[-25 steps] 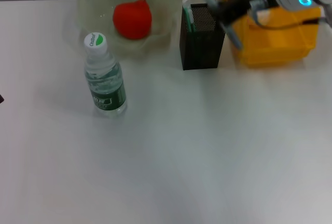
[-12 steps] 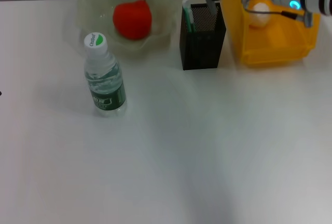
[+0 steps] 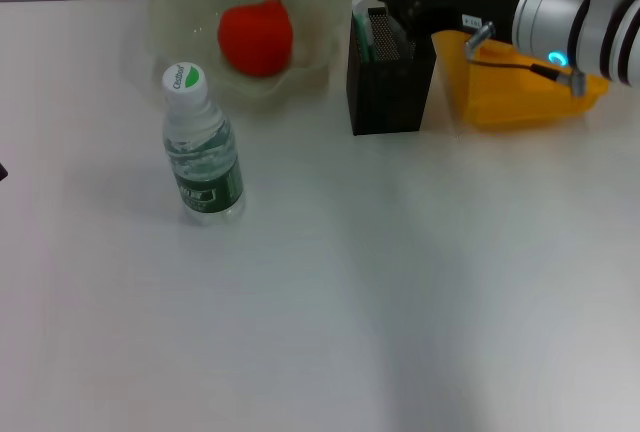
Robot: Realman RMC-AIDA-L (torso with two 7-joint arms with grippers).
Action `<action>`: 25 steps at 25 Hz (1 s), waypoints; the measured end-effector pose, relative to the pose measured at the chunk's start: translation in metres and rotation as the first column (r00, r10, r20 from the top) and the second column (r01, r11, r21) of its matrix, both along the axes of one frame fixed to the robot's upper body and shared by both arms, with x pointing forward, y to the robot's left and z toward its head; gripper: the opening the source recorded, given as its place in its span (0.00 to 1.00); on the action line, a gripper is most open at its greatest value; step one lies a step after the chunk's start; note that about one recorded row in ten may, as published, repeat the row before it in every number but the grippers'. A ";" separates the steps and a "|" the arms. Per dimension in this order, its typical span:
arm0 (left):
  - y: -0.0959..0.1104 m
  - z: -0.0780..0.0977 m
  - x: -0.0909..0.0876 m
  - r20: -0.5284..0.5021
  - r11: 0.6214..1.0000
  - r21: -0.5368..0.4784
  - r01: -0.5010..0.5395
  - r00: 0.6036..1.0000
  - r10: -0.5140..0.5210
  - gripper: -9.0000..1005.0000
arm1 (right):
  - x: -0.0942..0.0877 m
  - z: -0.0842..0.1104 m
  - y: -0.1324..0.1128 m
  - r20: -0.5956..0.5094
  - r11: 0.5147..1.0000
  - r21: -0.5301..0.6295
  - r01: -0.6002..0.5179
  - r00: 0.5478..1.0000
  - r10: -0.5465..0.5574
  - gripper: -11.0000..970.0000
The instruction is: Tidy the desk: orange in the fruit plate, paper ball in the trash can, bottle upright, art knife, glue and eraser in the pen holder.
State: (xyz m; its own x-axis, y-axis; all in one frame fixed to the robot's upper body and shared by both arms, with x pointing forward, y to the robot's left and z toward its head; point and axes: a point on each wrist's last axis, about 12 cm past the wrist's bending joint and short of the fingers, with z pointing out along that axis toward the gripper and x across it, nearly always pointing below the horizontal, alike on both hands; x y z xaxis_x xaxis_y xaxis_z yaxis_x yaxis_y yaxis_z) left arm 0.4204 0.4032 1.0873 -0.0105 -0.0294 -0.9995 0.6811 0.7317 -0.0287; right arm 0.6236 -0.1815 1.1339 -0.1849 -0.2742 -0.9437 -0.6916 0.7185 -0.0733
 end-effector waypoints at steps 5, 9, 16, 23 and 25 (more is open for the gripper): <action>-0.001 0.001 0.002 0.002 1.000 -0.001 0.003 1.000 -0.003 0.81 | -0.001 -0.005 -0.002 0.021 1.000 0.021 -0.006 1.000 0.006 0.18; 0.001 0.002 0.003 -0.015 1.000 -0.014 0.009 1.000 -0.009 0.81 | -0.003 -0.003 -0.004 0.019 0.999 0.042 -0.027 0.999 0.026 0.24; 0.006 0.008 0.002 -0.082 0.997 -0.047 0.056 0.995 -0.060 0.81 | -0.025 0.023 -0.042 0.020 0.945 0.240 -0.223 0.974 0.225 0.37; -0.003 0.009 0.000 -0.160 0.974 -0.039 0.225 0.960 -0.229 0.81 | -0.067 0.020 -0.073 -0.032 0.879 0.199 -0.434 0.893 0.448 0.65; -0.005 0.009 0.001 -0.171 0.967 -0.039 0.250 0.952 -0.253 0.81 | -0.074 0.018 -0.075 -0.052 0.866 0.183 -0.466 0.875 0.482 0.72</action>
State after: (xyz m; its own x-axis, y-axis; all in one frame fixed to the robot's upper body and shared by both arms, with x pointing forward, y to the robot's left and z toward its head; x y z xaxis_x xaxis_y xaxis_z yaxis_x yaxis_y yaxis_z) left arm 0.4216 0.3982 1.0964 -0.1925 -0.0204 -0.9811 0.8265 0.5356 -0.1733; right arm 0.5494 -0.2566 1.1515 -0.1593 -0.1985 -0.9671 -0.9497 0.2985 0.0952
